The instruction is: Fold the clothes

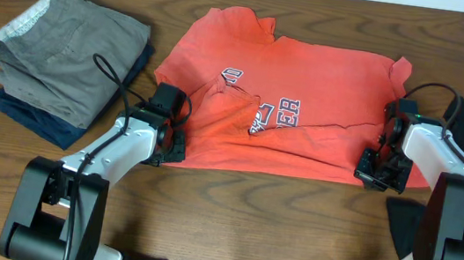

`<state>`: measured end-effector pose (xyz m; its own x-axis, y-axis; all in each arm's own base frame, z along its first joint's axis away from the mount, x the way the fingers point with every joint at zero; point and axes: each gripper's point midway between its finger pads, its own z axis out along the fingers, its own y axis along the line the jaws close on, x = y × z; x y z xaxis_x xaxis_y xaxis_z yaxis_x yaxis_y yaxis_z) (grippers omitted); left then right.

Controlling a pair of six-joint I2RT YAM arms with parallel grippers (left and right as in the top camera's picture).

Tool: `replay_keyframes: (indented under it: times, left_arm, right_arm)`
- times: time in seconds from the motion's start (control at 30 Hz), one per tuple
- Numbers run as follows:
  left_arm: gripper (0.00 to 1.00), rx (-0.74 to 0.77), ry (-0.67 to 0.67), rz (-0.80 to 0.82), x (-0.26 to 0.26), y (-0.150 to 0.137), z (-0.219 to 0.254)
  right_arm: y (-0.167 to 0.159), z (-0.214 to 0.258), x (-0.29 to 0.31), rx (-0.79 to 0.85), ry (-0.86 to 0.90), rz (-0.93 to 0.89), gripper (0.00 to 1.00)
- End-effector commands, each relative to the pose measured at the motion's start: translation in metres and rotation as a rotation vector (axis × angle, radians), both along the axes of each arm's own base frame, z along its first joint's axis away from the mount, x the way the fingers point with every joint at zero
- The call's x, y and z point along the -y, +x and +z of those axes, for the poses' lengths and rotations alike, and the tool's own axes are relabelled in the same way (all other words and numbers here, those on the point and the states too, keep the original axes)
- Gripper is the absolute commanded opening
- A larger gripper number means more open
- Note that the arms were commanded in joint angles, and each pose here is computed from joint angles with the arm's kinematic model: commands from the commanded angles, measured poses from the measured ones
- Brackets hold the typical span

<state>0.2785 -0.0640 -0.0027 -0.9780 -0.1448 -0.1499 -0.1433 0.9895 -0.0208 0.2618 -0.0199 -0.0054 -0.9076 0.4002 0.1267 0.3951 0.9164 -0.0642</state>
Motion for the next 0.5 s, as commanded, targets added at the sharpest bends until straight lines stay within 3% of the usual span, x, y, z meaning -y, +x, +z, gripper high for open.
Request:
replay_keyframes:
  times: [0.0,0.23,0.47]
  left_arm:
    - [0.42,0.061,-0.007,-0.040,0.002,0.011,0.015]
    - [0.47,0.157,-0.024,-0.057,0.006,0.028,0.032]
    - [0.48,0.091,-0.010,-0.056,0.004,0.019,0.008]
  right_arm:
    - [0.010,0.006,0.000,0.051,0.041,0.001,0.01]
    - [0.055,0.038,0.014,0.274,-0.034,0.024,0.01]
    - [0.066,0.032,0.029,0.311,-0.100,0.065,0.04]
